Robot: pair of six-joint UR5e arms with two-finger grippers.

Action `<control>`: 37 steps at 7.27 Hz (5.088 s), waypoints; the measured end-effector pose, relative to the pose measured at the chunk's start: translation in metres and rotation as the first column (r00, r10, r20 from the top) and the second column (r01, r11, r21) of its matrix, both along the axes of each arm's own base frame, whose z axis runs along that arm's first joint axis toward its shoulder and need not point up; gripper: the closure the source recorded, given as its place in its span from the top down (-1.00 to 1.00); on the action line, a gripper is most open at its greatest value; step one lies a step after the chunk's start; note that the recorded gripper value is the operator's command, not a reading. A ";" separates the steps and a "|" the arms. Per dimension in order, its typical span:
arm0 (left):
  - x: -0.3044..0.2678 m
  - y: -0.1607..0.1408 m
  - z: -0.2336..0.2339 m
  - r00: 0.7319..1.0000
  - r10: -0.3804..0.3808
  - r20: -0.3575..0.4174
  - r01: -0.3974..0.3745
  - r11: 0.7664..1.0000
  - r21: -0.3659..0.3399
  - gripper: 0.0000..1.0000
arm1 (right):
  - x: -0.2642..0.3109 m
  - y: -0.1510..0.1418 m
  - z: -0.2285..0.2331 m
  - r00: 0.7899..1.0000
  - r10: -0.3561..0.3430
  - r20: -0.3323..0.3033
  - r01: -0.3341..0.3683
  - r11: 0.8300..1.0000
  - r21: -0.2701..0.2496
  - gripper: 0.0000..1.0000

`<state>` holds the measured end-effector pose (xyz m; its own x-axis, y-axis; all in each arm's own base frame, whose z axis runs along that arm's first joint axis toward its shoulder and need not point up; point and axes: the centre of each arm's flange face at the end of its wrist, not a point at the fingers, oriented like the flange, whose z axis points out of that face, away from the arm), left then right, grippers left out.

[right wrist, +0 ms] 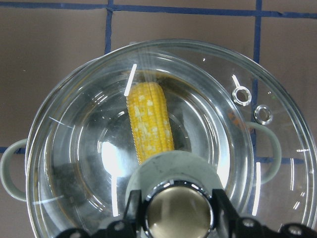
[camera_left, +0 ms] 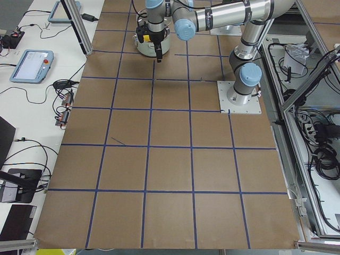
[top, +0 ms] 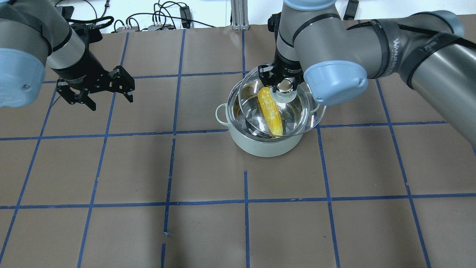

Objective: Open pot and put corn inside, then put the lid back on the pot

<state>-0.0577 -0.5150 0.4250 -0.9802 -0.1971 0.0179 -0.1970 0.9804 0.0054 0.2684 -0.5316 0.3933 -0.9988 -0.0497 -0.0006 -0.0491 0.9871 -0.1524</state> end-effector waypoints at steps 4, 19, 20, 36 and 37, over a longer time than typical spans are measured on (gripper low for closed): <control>-0.002 -0.004 0.036 1.000 -0.006 0.002 0.006 1.000 -0.008 1.00 | 0.017 -0.004 -0.018 1.000 -0.022 -0.003 0.022 1.000 -0.002 -0.08; -0.044 -0.006 0.013 1.000 0.023 -0.014 -0.022 0.998 0.058 1.00 | 0.034 -0.005 -0.038 1.000 0.001 -0.023 -0.001 1.000 -0.001 -0.08; -0.045 -0.009 0.015 1.000 0.022 -0.013 -0.021 0.999 0.046 1.00 | 0.033 -0.005 -0.038 1.000 0.002 -0.024 -0.002 1.000 0.000 -0.08; -0.040 -0.007 0.013 1.000 0.024 -0.018 -0.024 0.999 0.044 1.00 | 0.000 -0.024 0.003 1.000 0.012 -0.022 -0.013 0.999 -0.031 0.99; -0.039 -0.008 0.016 1.000 0.024 -0.017 -0.023 0.999 0.039 1.00 | -0.025 -0.022 0.018 1.000 -0.011 -0.021 0.011 1.000 -0.015 0.99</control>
